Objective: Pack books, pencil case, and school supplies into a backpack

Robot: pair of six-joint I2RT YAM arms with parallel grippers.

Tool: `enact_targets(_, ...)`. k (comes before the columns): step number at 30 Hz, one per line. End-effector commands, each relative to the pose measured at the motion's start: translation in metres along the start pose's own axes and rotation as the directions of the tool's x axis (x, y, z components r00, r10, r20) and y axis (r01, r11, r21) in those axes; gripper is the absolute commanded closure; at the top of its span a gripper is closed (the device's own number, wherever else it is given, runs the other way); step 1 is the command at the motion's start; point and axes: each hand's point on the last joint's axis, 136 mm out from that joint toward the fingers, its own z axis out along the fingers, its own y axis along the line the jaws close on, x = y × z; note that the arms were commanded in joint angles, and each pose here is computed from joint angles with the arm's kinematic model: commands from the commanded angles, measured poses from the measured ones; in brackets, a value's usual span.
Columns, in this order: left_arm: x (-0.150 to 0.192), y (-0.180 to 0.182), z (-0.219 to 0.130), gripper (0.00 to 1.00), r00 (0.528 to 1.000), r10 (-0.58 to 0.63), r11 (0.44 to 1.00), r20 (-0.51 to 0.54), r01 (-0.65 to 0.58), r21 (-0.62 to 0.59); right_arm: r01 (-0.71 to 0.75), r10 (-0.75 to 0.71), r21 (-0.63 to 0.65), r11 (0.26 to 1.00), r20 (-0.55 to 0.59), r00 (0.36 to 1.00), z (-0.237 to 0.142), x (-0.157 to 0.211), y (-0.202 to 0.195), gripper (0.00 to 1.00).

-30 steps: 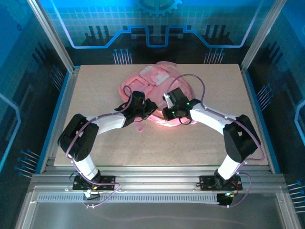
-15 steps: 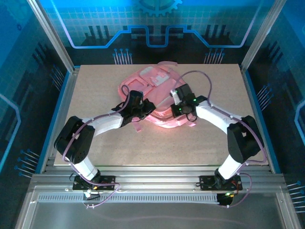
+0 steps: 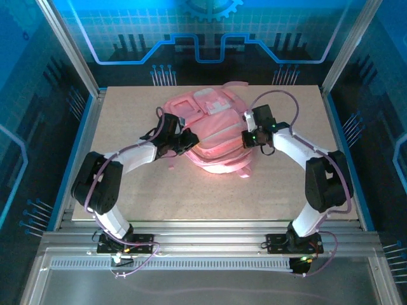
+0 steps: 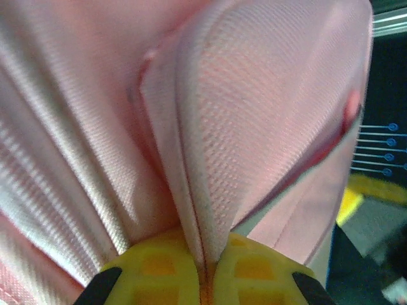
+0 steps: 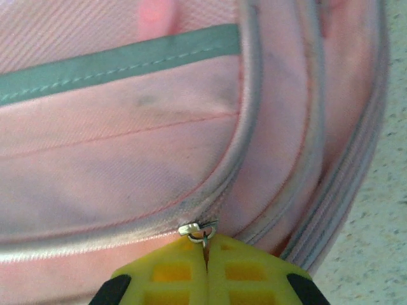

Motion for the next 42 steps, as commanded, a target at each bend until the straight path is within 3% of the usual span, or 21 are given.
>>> enact_targets(1,-0.069,-0.004,-0.003,1.00,0.985,0.067,0.998,0.158,-0.063,-0.027,0.007,-0.013,-0.111,0.994,-0.059,0.998,-0.010,0.034,0.040,1.00)
enact_targets(3,-0.091,-0.014,0.000,1.00,0.977,0.101,0.995,0.187,-0.095,-0.040,0.038,-0.048,-0.162,0.986,-0.061,0.997,-0.012,0.040,0.066,1.00)
enact_targets(4,-0.101,-0.018,0.001,0.91,0.976,0.110,0.993,0.190,-0.101,-0.052,0.050,-0.063,-0.196,0.979,-0.062,0.996,-0.013,0.042,0.080,1.00)
enact_targets(7,-0.113,-0.027,0.000,0.47,0.981,0.092,0.994,0.173,-0.078,-0.081,0.076,-0.093,-0.280,0.957,-0.050,0.994,-0.011,0.039,0.117,1.00)
enact_targets(9,-0.107,-0.023,-0.007,0.34,0.982,0.063,0.994,0.179,-0.047,-0.096,0.090,-0.106,-0.301,0.949,-0.040,0.994,-0.007,0.033,0.133,1.00)
enact_targets(14,-0.071,-0.002,-0.049,0.19,0.975,-0.011,0.993,0.224,0.038,-0.113,0.117,-0.127,-0.397,0.910,0.002,0.992,-0.002,0.006,0.175,1.00)
enact_targets(20,-0.035,0.014,-0.084,0.15,0.969,-0.065,0.988,0.239,0.096,-0.123,0.127,-0.143,-0.410,0.903,-0.009,0.990,0.007,-0.004,0.187,1.00)
enact_targets(27,-0.004,0.002,-0.051,0.15,0.964,-0.156,0.982,0.214,0.174,-0.067,0.083,-0.094,-0.465,0.881,0.000,0.996,-0.002,0.002,0.197,1.00)
enact_targets(33,-0.010,-0.007,0.000,0.20,0.955,-0.203,0.976,0.218,0.214,-0.029,0.101,-0.113,-0.449,0.888,-0.002,0.994,-0.009,0.020,0.194,1.00)
enact_targets(34,-0.012,-0.007,0.007,0.24,0.956,-0.190,0.979,0.223,0.203,-0.037,0.104,-0.123,-0.441,0.891,-0.014,0.992,-0.007,0.025,0.193,1.00)
enact_targets(35,-0.014,-0.005,0.015,0.36,0.960,-0.169,0.981,0.225,0.185,-0.054,0.113,-0.137,-0.427,0.897,-0.025,0.990,-0.006,0.030,0.190,1.00)
enact_targets(37,-0.014,0.006,0.027,0.74,0.966,-0.151,0.979,0.208,0.175,-0.100,0.136,-0.167,-0.382,0.914,-0.048,0.985,-0.003,0.038,0.179,1.00)
enact_targets(39,-0.013,0.019,0.029,1.00,0.972,-0.133,0.978,0.196,0.161,-0.134,0.184,-0.217,-0.313,0.932,-0.075,0.973,-0.001,0.046,0.163,1.00)
enact_targets(42,-0.013,0.038,0.016,1.00,0.973,-0.100,0.971,0.208,0.141,-0.192,0.262,-0.289,-0.184,0.947,-0.139,0.947,0.000,0.060,0.130,1.00)
